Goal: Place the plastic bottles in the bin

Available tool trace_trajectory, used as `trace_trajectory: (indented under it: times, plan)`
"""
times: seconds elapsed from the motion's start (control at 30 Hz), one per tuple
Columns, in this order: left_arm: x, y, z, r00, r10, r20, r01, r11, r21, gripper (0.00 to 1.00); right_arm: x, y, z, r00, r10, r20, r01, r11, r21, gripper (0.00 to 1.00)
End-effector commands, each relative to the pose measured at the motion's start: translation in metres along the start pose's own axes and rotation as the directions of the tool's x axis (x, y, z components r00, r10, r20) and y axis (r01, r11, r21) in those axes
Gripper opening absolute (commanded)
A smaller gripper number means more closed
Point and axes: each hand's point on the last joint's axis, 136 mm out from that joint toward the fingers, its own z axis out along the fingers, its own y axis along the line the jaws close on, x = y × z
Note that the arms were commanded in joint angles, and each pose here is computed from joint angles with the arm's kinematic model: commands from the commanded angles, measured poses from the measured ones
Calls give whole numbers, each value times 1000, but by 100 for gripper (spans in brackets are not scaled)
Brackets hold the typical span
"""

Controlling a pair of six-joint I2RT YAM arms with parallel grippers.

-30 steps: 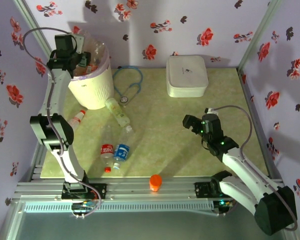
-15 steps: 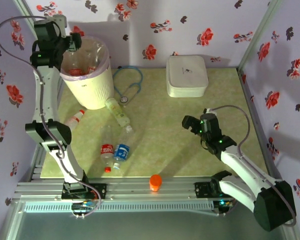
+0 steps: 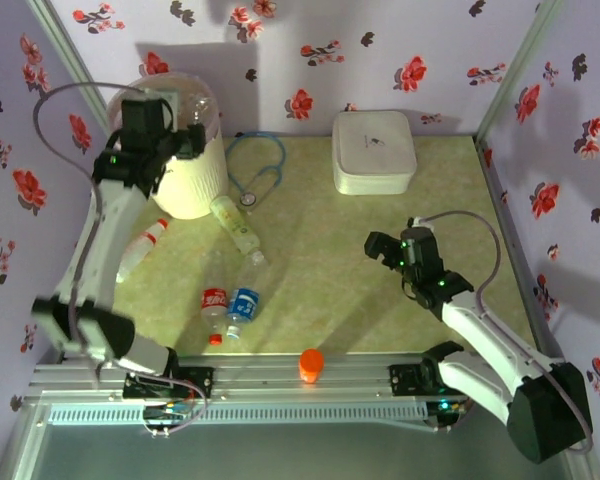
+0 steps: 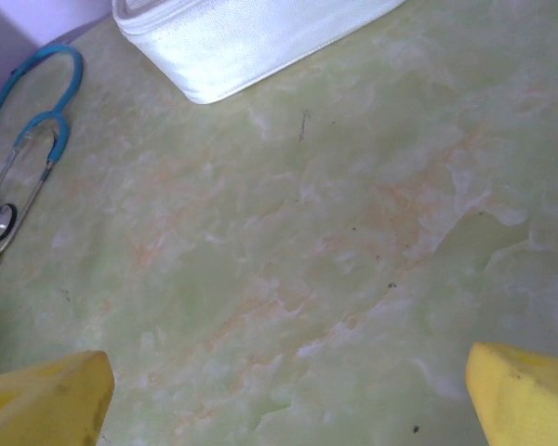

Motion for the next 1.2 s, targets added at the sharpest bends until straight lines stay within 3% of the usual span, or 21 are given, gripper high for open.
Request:
trace_trajectory:
  times: [0.0, 0.13, 0.27, 0.4, 0.53, 0.63, 0.8, 0.93, 1.17]
  plan:
    - [42, -10, -30, 998, 3, -58, -5, 999, -37, 76, -2, -6, 8, 1000, -8, 5, 8, 1000, 28, 98]
    - [105, -55, -31, 982, 13, -188, -2, 998, 60, 76, -5, 4, 18, 1000, -12, -16, 13, 1000, 12, 98]
    - [172, -103, -21, 937, 56, -346, -2, 988, 155, 81, -7, 12, 28, 999, 7, -36, -7, 1000, -4, 98]
    - [240, -136, -16, 846, 114, -520, 4, 975, 220, 88, -2, 14, 34, 998, 28, -64, -29, 1000, -8, 98]
    - [291, -136, -33, 718, 155, -679, -24, 980, 199, 93, 4, 9, 31, 996, 20, -86, -19, 1000, 13, 98]
    - [315, -130, -38, 673, 121, -730, -10, 988, 154, 95, 7, 2, 34, 997, 23, -79, -20, 999, 30, 98]
    - [344, -143, -32, 638, 89, -765, 41, 988, 150, 95, 9, 10, 40, 994, 36, -107, -35, 999, 8, 98]
    - [369, -143, -32, 576, 104, -811, 9, 991, 133, 95, 5, 13, 39, 994, 11, -107, -10, 1000, 8, 98]
    - [386, -143, -28, 545, 97, -833, 4, 993, 118, 91, 5, 13, 42, 994, 12, -110, -11, 1000, 6, 98]
